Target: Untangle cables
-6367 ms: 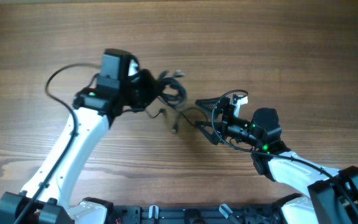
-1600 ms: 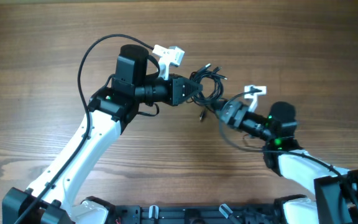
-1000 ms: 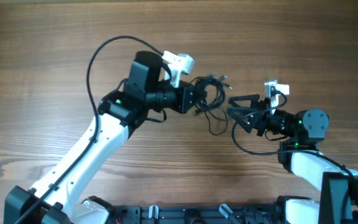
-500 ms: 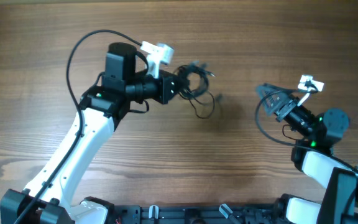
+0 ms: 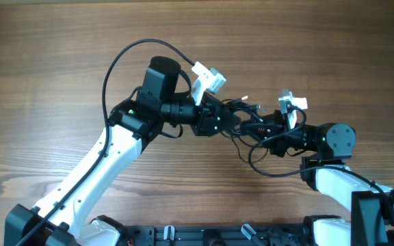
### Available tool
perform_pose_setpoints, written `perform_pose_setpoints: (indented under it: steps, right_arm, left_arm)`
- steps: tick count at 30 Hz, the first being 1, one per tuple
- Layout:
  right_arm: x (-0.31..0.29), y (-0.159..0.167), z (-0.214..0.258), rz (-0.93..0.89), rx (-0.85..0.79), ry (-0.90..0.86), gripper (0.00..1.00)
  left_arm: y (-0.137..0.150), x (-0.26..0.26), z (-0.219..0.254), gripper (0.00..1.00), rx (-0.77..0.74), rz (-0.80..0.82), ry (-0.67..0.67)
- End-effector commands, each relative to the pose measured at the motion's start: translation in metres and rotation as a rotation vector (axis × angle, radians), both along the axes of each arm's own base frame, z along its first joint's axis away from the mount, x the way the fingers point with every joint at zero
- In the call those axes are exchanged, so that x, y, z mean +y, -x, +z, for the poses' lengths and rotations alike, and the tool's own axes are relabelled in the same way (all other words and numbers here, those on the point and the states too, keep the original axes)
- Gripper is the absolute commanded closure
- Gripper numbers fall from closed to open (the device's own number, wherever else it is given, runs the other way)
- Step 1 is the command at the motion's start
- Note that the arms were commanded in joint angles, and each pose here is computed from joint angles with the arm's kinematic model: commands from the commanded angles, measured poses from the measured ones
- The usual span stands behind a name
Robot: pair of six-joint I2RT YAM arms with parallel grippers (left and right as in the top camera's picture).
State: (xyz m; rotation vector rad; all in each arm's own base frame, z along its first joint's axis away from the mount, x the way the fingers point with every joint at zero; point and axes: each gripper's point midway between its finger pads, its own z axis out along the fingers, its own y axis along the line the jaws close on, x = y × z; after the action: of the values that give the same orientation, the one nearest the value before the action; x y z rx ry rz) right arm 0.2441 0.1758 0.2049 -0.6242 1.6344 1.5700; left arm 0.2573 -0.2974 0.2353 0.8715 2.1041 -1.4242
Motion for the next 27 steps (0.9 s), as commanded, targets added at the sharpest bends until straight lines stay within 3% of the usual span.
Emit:
perform_pose_setpoints:
  steps: [1, 4, 7, 9, 15, 17, 20, 24, 27]
  right_arm:
    - [0.001, 0.001, 0.001, 0.015, 0.032, -0.006, 0.96]
    - [0.001, -0.001, 0.001, 0.002, 0.033, -0.009, 0.96]
    - [0.001, -0.002, 0.002, -0.001, 0.078, -0.020, 0.96]
    - [0.001, -0.002, 0.002, -0.001, 0.085, -0.021, 0.96]
    - [-0.003, -0.020, -0.016, -0.095, 0.194, -0.018, 0.96]
    - [-0.003, -0.020, -0.017, -0.096, 0.112, 0.004, 0.96]
    - [-0.004, -0.022, -0.017, -0.108, 0.109, 0.005, 0.96]
    - [-0.004, -0.022, -0.018, -0.110, 0.101, 0.007, 0.96]
    - [-0.004, -0.022, -0.018, -0.110, 0.100, 0.008, 0.96]
  left_arm:
    - [-0.029, 0.021, 0.003, 0.14, 0.023, 0.145, -0.021]
    - [-0.045, 0.040, 0.003, 0.31, 0.076, 0.229, -0.013]
    - [-0.046, 0.040, 0.003, 0.41, 0.072, 0.231, -0.011]
    - [-0.043, 0.036, 0.003, 0.54, 0.072, 0.218, -0.012]
    - [-0.039, 0.030, 0.005, 0.54, 0.098, 0.213, -0.005]
    - [-0.043, 0.029, 0.011, 0.67, 0.183, 0.259, 0.029]
    - [-0.046, 0.026, 0.016, 0.78, 0.236, 0.292, 0.054]
    - [-0.039, 0.014, 0.003, 0.71, 0.313, 0.354, -0.002]
    - [-0.031, 0.002, -0.002, 0.71, 0.388, 0.391, -0.019]
